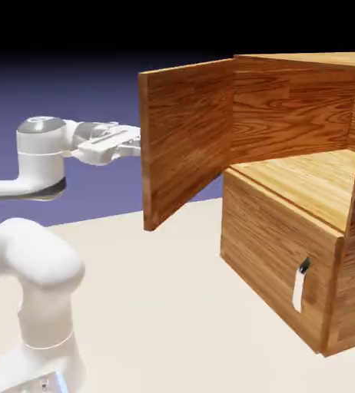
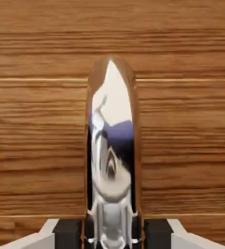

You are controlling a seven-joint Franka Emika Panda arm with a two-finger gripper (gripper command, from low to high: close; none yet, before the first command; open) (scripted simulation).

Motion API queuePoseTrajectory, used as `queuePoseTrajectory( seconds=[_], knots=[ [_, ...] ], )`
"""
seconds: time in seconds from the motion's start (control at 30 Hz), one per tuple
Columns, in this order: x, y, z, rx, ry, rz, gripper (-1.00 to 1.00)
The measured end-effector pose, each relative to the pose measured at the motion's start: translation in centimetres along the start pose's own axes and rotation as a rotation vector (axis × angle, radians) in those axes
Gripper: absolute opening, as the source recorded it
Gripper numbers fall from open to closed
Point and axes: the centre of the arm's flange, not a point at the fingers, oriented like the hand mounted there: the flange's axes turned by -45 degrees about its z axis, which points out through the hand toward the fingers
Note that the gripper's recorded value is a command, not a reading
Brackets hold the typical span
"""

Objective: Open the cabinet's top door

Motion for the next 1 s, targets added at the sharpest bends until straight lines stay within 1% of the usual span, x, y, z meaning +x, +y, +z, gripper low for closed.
queuePoseTrajectory(
  seconds=[0.5,1.0],
  knots=[
    [0.0,7.0,-13.5,0.326,0.000,0.000,-1.00],
    [0.0,15.7,-22.3,0.590,0.001,0.000,-1.00]
  ],
)
